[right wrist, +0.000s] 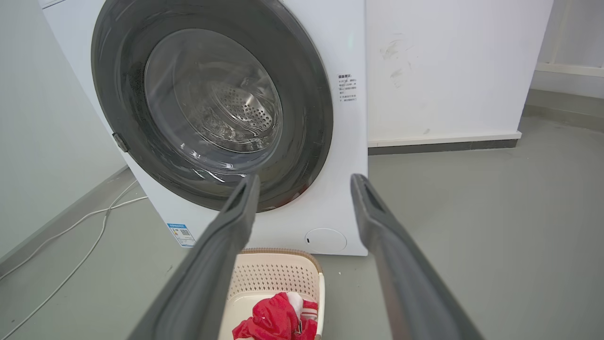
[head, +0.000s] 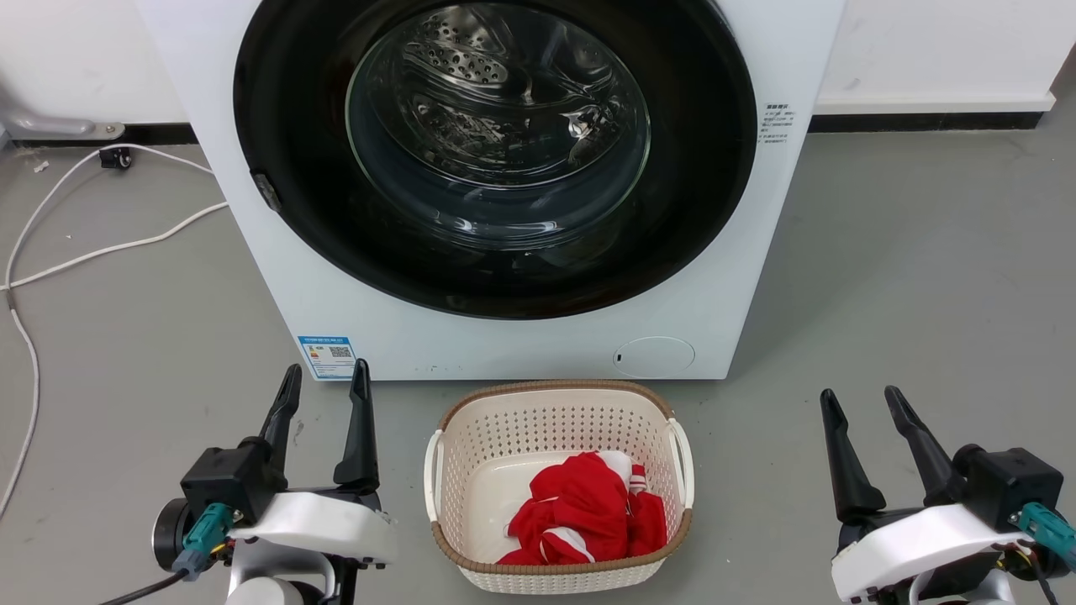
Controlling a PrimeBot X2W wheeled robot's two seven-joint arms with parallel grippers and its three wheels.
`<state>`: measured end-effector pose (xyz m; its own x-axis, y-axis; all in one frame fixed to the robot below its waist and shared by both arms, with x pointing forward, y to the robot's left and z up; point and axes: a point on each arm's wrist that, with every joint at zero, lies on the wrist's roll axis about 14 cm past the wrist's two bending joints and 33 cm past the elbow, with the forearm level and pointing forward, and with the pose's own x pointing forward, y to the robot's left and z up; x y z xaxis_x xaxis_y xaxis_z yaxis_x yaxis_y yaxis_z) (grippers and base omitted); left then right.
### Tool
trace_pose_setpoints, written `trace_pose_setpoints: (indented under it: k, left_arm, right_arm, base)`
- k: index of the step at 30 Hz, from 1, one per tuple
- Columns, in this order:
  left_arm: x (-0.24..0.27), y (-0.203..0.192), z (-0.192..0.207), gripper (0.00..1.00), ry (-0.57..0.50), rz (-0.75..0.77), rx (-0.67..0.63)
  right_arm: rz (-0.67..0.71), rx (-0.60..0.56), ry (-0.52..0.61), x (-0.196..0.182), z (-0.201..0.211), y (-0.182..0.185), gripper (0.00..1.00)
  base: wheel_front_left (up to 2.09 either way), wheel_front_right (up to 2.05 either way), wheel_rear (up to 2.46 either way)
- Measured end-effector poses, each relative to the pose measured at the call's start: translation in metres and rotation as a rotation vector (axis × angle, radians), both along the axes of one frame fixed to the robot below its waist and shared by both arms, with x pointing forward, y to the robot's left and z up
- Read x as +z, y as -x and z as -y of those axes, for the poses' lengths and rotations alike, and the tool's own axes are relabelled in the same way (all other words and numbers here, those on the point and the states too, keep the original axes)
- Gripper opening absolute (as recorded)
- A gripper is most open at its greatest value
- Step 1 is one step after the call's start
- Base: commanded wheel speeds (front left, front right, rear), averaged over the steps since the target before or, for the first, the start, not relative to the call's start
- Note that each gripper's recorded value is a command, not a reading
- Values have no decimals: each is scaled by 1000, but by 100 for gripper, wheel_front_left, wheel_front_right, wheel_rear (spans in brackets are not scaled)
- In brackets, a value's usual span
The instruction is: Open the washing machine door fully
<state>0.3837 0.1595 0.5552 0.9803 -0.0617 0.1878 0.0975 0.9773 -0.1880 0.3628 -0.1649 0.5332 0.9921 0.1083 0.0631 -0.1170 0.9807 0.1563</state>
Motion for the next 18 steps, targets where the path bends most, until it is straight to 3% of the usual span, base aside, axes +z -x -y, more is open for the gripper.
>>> trace_pose_setpoints:
  k: [18]
  left_arm:
    - [-1, 5, 4, 100, -129, 31, 7]
  right_arm:
    - [-3, 6, 91, -3, -3, 3, 100]
  base:
    - [0, 0, 0]
